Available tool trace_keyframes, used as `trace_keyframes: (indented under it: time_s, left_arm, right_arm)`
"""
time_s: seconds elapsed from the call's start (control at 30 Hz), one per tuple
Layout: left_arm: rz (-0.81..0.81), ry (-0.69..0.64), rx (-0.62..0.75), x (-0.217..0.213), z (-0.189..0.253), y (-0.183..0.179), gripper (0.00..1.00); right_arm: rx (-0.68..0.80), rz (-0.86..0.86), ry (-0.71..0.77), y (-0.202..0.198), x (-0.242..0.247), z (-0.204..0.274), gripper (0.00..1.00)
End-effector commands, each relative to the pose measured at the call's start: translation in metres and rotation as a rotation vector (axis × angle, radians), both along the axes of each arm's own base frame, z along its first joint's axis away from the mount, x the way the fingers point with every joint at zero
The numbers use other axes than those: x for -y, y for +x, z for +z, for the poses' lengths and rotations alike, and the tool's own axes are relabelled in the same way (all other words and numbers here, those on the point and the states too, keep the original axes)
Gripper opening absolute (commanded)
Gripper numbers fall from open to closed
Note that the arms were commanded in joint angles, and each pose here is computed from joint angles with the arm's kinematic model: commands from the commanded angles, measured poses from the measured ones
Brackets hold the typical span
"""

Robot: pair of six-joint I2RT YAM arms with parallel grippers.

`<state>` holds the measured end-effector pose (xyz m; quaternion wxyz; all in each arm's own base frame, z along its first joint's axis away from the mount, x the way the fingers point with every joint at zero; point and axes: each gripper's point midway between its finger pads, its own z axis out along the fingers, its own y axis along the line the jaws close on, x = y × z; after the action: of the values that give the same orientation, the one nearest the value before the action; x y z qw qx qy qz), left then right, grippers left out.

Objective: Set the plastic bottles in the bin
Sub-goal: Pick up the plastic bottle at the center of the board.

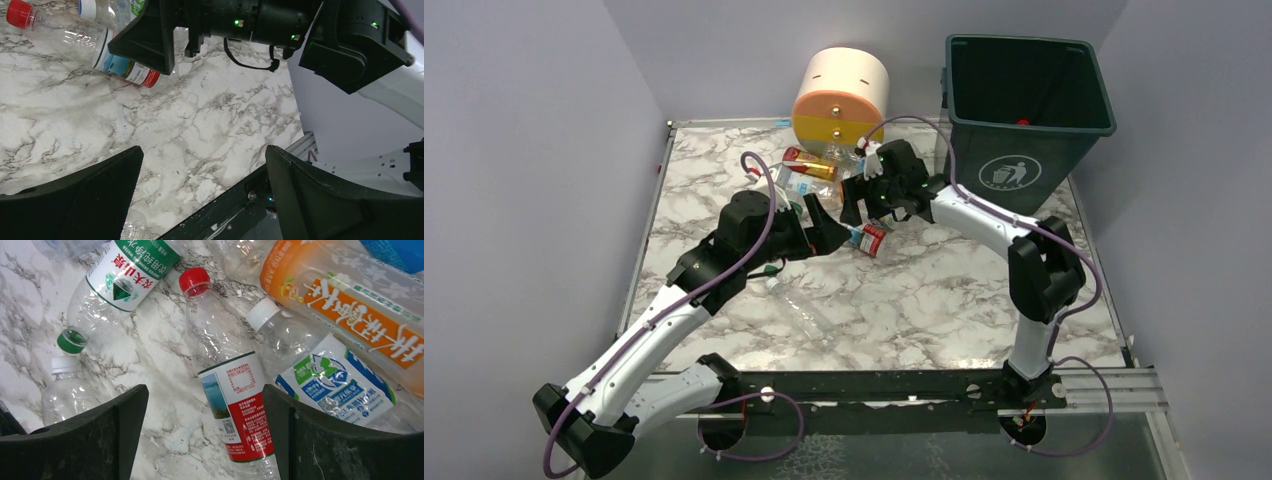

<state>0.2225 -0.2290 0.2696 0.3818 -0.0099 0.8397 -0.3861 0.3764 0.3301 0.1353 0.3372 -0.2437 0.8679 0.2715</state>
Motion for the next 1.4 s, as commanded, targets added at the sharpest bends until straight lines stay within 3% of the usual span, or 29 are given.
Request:
trace_keyframes:
  time_s: [0.0, 0.9, 1.1, 1.37]
  left_arm:
    - [-0.01, -0.026, 0.04, 0.0, 0.011, -0.002, 0.99]
    - [-0.006, -0.018, 0.022, -0.005, -0.002, -0.008, 0.99]
    - [-0.008, -0.017, 0.021, -0.005, -0.003, -0.008, 0.99]
    - [-0.009, -0.018, 0.018, -0.005, -0.003, -0.009, 0.99]
  right_arm:
    - [0.049, 0.002, -0.057, 0.009, -0.01, -0.008, 0.86]
    - [-0.041, 0.012, -0.253, -0.007, -0.007, -0.096, 0.84]
    - [-0.029, 0.012, -0.244, -0.008, -0.007, -0.086, 0.68]
    - [0.025, 0.009, -0.208, -0.009, -0.004, -0.047, 0.67]
